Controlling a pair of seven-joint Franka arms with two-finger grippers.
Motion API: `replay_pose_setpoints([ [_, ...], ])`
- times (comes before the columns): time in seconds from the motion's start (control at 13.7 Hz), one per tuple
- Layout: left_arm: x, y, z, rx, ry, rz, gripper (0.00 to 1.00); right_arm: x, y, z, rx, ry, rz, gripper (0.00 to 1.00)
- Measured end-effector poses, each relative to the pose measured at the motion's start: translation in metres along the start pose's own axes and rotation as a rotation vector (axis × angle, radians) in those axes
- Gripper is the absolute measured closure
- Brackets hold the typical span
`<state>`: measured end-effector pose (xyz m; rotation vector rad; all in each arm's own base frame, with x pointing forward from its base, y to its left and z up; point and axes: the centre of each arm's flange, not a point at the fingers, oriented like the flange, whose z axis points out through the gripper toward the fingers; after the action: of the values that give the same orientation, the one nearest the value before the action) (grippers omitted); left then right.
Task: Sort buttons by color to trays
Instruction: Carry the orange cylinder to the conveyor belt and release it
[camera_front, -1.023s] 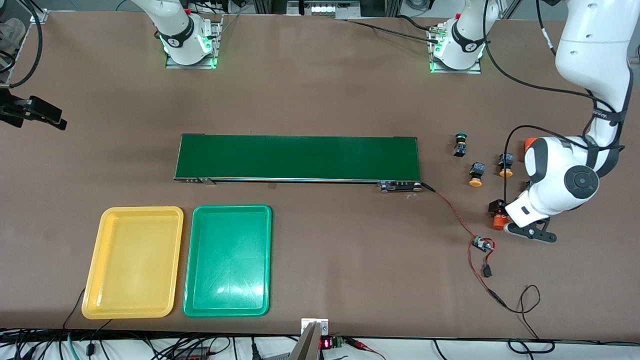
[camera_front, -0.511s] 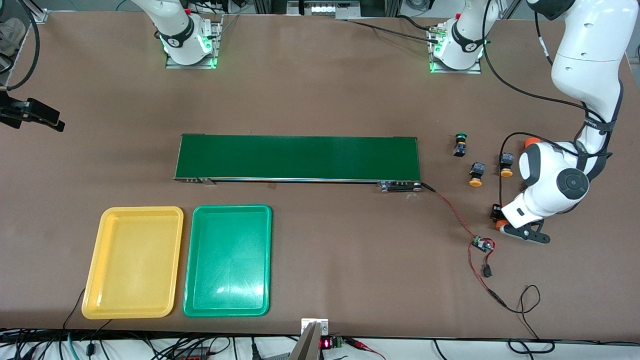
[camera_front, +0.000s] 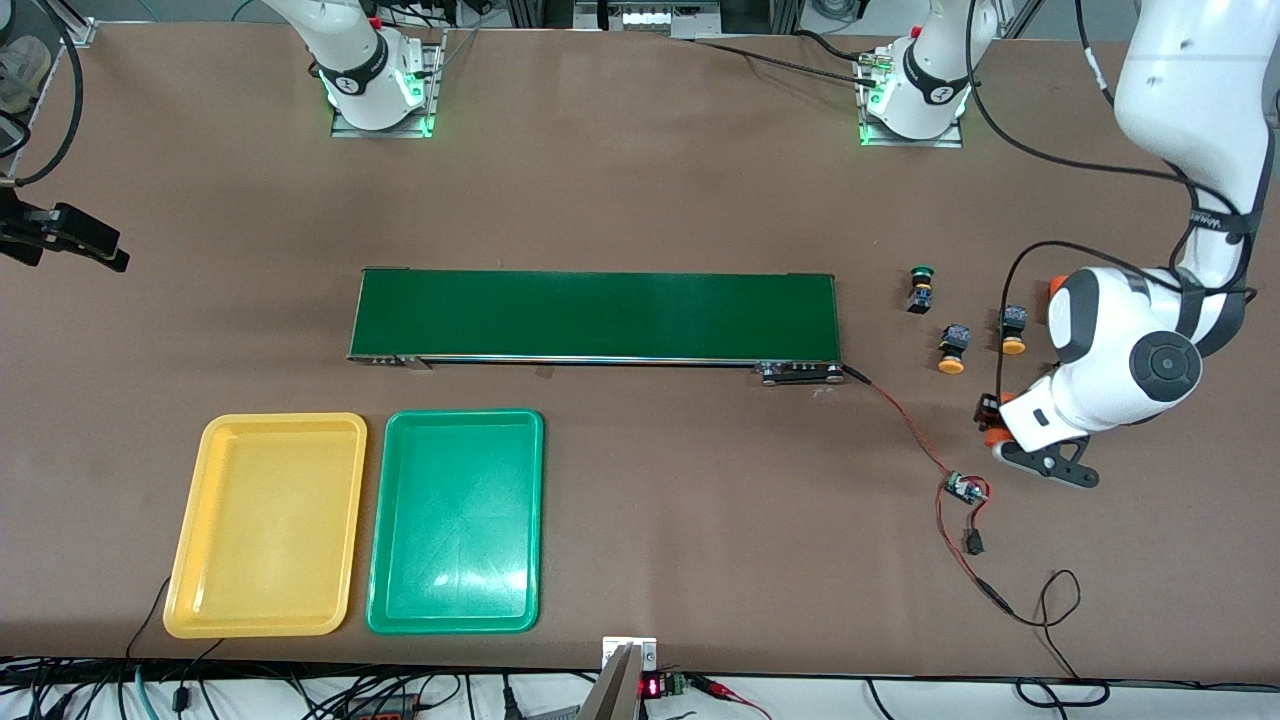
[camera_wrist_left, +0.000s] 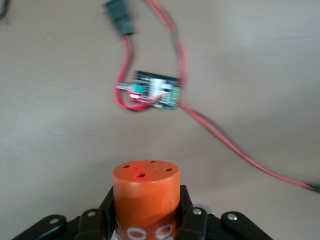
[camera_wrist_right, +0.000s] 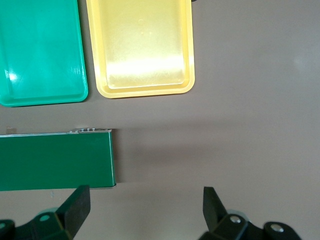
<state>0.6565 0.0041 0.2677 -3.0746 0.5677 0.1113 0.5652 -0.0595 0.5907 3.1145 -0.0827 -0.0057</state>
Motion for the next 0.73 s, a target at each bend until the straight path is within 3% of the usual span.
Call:
replay_pose_setpoints([
  [0.29,0.007,0.099,-0.051,-0.064,-0.093,0.156,0.50,0.001,-0.013,0.000,0.000,0.001,-0.024,0.00],
  [0.73,0.008,0.248,-0.084,-0.113,-0.109,0.467,0.50,0.001,-0.014,0.000,0.000,0.001,-0.025,0.00],
])
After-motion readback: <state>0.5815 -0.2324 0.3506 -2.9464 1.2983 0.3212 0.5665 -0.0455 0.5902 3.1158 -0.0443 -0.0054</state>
